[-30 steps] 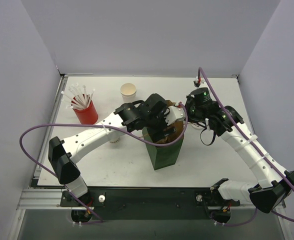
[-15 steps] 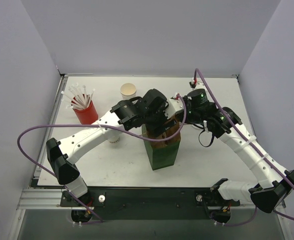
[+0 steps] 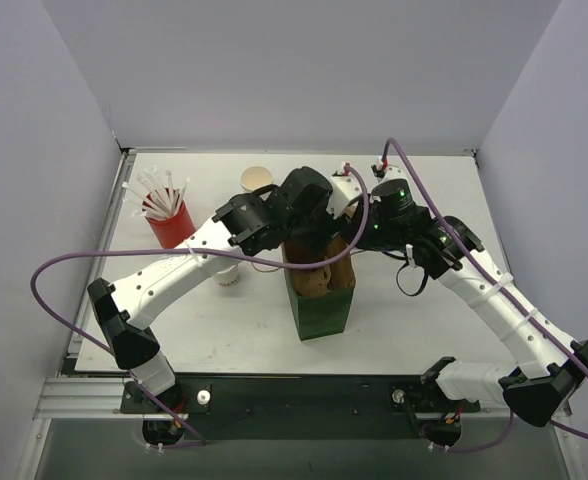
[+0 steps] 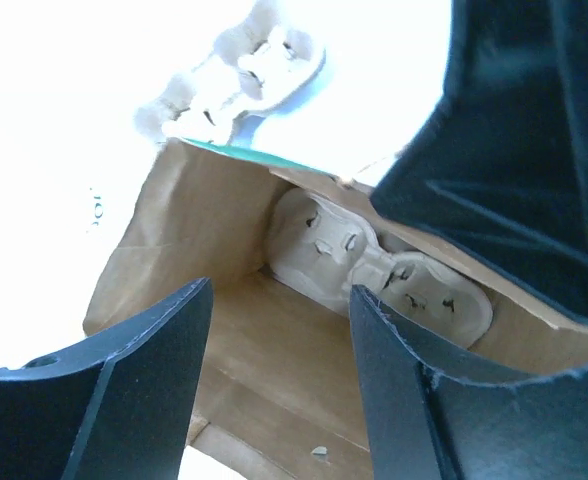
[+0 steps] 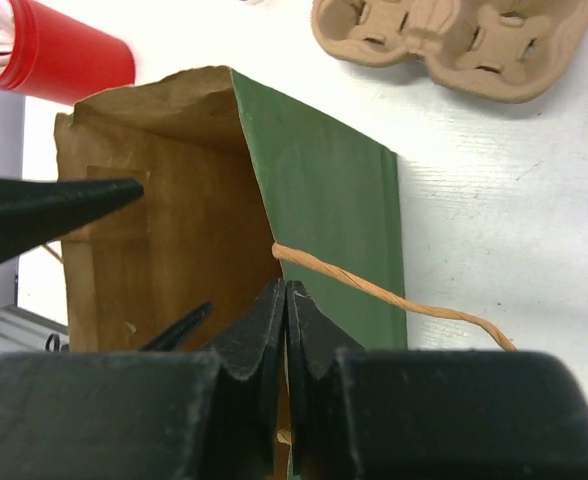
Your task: Pack the takeout coffee
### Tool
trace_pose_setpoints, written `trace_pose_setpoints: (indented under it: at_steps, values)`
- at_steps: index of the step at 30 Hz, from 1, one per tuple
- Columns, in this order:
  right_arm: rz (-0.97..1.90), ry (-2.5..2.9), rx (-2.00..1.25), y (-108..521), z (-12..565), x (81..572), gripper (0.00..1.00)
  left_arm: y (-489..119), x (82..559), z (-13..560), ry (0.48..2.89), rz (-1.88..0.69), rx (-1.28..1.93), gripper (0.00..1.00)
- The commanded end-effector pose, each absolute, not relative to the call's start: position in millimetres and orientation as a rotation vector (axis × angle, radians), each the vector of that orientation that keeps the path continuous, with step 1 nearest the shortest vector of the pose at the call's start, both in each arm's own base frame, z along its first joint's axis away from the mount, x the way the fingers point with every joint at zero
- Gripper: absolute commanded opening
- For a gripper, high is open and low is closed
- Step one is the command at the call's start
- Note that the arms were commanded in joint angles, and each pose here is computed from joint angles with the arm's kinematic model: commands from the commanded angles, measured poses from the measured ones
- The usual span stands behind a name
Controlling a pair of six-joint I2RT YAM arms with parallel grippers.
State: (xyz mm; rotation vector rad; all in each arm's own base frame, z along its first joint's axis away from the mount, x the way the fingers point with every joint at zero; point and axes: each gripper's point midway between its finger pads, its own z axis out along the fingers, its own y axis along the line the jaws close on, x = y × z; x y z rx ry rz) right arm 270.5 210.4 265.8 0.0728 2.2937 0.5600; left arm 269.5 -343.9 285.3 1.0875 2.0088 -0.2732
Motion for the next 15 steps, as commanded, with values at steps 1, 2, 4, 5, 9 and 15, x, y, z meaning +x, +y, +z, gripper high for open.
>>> trace_pose_setpoints:
  at_steps: [1,2,4,5,9,15]
  values:
    - [0.644,2.227,0.027,220,292,264,0.0,-328,278,340,1.978,-0.279,0.824,0.66]
    - [0.644,2.227,0.027,220,292,263,0.0,-324,277,342,1.997,-0.285,0.784,0.66]
    - [0.643,2.227,0.026,220,292,263,0.0,-315,277,357,1.992,-0.283,0.708,0.65]
    - [0.641,2.224,0.028,219,292,263,0.0,-310,275,358,2.017,-0.283,0.669,0.65]
    - [0.635,2.22,0.03,218,293,262,0.0,-287,271,366,2.069,-0.23,0.544,0.63]
    - [0.636,2.212,0.021,218,295,262,0.0,-261,260,369,2.117,-0.185,0.47,0.63]
